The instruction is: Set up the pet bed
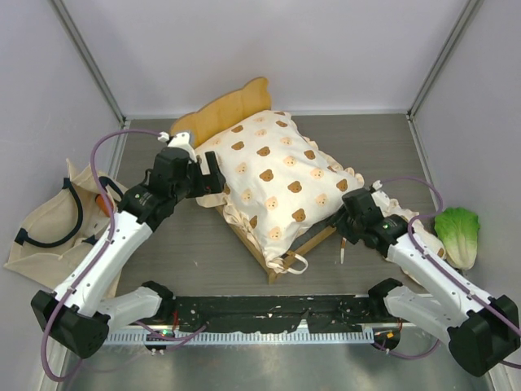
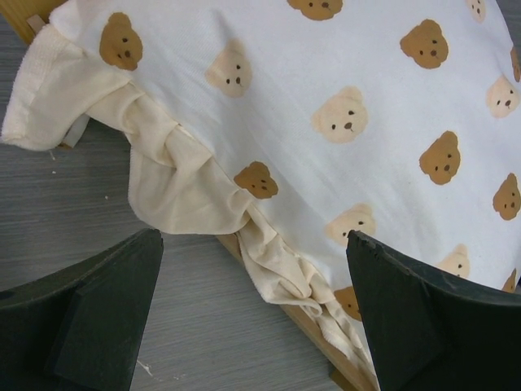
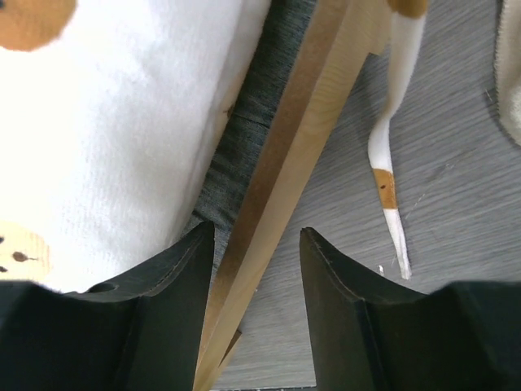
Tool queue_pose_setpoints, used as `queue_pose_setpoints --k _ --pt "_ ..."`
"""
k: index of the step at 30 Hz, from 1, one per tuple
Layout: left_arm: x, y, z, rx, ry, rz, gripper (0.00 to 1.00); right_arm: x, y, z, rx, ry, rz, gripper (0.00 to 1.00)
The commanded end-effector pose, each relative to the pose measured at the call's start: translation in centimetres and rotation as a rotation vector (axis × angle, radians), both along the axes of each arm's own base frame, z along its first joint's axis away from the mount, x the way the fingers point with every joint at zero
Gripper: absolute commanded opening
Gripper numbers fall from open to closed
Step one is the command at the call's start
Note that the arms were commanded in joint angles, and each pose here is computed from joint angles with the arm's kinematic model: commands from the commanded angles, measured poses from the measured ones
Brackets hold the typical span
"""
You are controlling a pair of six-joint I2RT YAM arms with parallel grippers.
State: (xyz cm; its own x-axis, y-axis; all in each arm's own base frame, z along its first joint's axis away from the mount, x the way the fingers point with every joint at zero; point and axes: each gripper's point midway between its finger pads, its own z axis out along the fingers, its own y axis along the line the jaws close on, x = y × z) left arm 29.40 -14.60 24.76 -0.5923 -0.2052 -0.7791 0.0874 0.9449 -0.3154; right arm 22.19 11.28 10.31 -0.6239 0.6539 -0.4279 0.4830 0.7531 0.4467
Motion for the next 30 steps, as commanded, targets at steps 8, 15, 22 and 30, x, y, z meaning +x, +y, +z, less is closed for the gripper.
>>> queue_pose_setpoints --k 8,15,22,30 --pt "-0.1 -0.8 1.7 -0.056 -0.047 -0.066 1.0 3.4 -0.5 -1.0 -0.181 -0.055 0.067 0.33" --pt "-1.0 -2.4 3.0 -0.099 -0.065 -0.181 1.0 6.9 0.0 1.3 -0.34 -0.145 0.234 0.01" --pt "-1.7 -3.6 4.8 -0.131 -0.116 -0.28 1.0 10.6 -0.6 2.2 -0.474 -0.146 0.381 0.01" --pt "-2.3 -5.6 5.9 -0.149 -0.137 -0.396 1.0 18.0 -1.7 4.7 -0.479 -0.235 0.456 0.01"
